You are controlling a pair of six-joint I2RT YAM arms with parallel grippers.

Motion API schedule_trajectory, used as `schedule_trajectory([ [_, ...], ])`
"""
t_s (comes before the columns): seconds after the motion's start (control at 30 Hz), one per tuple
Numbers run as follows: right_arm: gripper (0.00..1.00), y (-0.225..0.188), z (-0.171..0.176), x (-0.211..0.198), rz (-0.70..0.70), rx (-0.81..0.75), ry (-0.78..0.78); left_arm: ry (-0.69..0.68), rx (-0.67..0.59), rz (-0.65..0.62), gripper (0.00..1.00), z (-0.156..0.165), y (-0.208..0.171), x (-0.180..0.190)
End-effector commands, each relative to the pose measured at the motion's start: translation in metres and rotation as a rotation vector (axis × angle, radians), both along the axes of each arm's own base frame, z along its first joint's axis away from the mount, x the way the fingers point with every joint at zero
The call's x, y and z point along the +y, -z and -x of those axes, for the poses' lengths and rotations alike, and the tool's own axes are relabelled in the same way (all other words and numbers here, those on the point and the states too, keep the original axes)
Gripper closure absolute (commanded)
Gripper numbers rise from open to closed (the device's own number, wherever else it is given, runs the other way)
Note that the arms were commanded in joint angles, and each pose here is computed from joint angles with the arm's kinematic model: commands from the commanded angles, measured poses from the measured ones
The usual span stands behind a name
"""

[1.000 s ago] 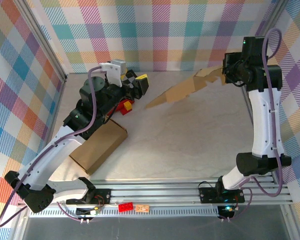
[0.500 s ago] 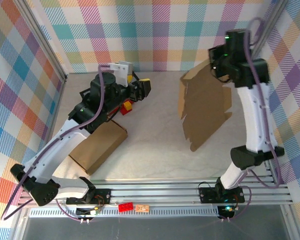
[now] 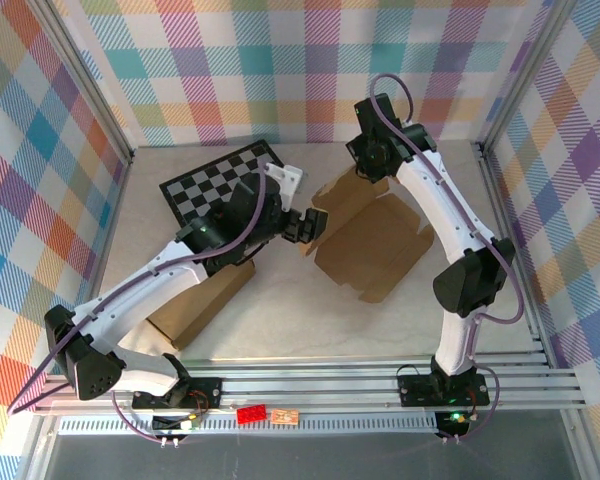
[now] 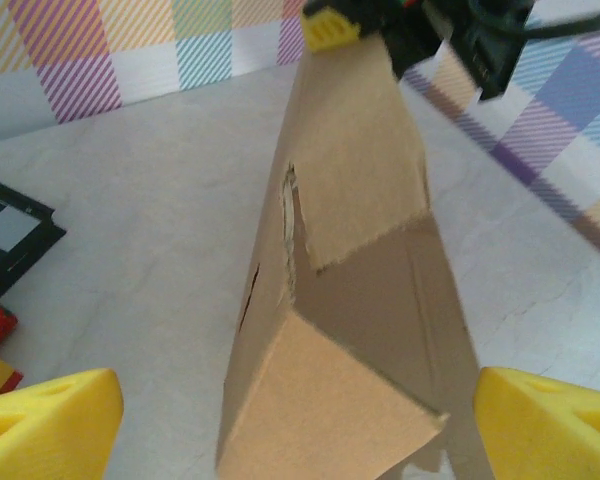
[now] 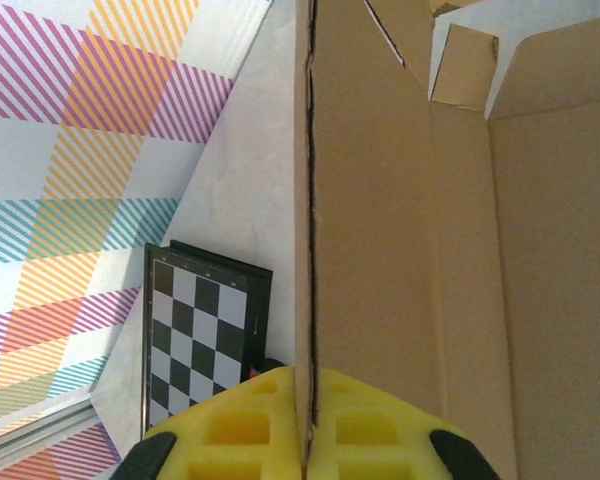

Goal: Fold the paper box

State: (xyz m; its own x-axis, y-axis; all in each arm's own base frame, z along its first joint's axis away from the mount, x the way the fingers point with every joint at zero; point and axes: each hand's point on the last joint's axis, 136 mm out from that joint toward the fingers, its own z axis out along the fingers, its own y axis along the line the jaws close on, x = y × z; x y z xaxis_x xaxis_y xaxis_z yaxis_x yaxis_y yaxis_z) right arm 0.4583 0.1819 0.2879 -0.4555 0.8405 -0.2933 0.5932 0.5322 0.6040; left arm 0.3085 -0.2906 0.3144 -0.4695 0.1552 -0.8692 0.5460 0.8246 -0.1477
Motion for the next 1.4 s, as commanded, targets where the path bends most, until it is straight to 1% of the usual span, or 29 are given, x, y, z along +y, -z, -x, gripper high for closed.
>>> schedule_trajectory([
  [0.0, 1.0, 0.003, -0.004, 0.003, -0.018, -0.011, 0.022, -0.068, -0.064, -0.102, 0.09, -0.01, 0.014, 0.008],
  [0.07, 1.0, 0.007, -0.004, 0.004, -0.016, 0.001, 0.019, -0.113, -0.077, -0.169, 0.09, -0.016, 0.024, 0.013],
  [0.13, 1.0, 0.008, -0.003, 0.005, -0.017, 0.004, 0.019, -0.123, -0.078, -0.205, 0.09, -0.019, 0.033, 0.012],
  [0.17, 1.0, 0.008, -0.003, 0.005, -0.017, 0.005, 0.017, -0.117, -0.081, -0.21, 0.07, -0.02, 0.034, 0.009],
  [0.3, 1.0, 0.009, -0.001, 0.005, -0.014, 0.012, 0.014, -0.105, -0.097, -0.227, 0.07, -0.023, 0.038, -0.001],
  [0.43, 1.0, 0.01, 0.003, 0.008, -0.017, 0.017, 0.003, -0.143, -0.123, -0.276, 0.09, -0.035, 0.038, -0.001],
  [0.53, 1.0, 0.012, 0.006, 0.01, -0.015, 0.019, -0.005, -0.134, -0.164, -0.285, 0.11, -0.04, 0.031, -0.006],
  [0.57, 1.0, 0.014, 0.007, 0.011, -0.014, 0.022, -0.006, -0.132, -0.171, -0.296, 0.12, -0.042, 0.031, -0.006],
  [0.63, 1.0, 0.015, 0.009, 0.011, -0.016, 0.026, -0.006, -0.12, -0.176, -0.311, 0.2, -0.043, 0.032, -0.008],
  [0.67, 1.0, 0.016, 0.011, 0.011, -0.015, 0.029, -0.008, -0.111, -0.177, -0.313, 0.26, -0.044, 0.032, -0.01],
  [0.73, 1.0, 0.016, 0.013, 0.012, -0.021, 0.032, -0.007, -0.087, -0.178, -0.319, 0.42, -0.043, 0.035, -0.014],
  [0.8, 1.0, 0.015, 0.014, 0.011, -0.026, 0.027, -0.006, -0.081, -0.178, -0.323, 0.6, -0.042, 0.038, -0.014],
  [0.83, 1.0, 0.014, 0.015, 0.011, -0.031, 0.024, -0.006, -0.081, -0.177, -0.327, 0.67, -0.042, 0.04, -0.013],
  [0.9, 1.0, 0.01, 0.016, 0.012, -0.043, 0.016, -0.013, -0.076, -0.176, -0.335, 0.84, -0.041, 0.042, -0.012],
  [0.97, 1.0, 0.008, 0.018, 0.015, -0.061, 0.022, -0.025, -0.06, -0.18, -0.345, 0.99, -0.039, 0.044, -0.012],
  [1.03, 0.99, 0.009, 0.021, 0.019, -0.103, 0.04, -0.041, -0.05, -0.191, -0.359, 1.0, -0.038, 0.046, -0.011],
  [1.07, 0.95, 0.009, 0.023, 0.023, -0.142, 0.052, -0.068, -0.046, -0.195, -0.37, 1.0, -0.038, 0.048, -0.01],
  [1.2, 0.75, 0.012, 0.028, 0.027, -0.301, 0.097, -0.137, -0.019, -0.249, -0.34, 1.0, -0.036, 0.039, -0.012],
  [1.27, 0.7, 0.012, 0.03, 0.029, -0.38, 0.118, -0.17, 0.0, -0.252, -0.337, 1.0, -0.034, 0.039, -0.012],
  [1.37, 0.7, 0.013, 0.034, 0.03, -0.474, 0.166, -0.21, 0.016, -0.248, -0.341, 1.0, -0.034, 0.041, -0.012],
])
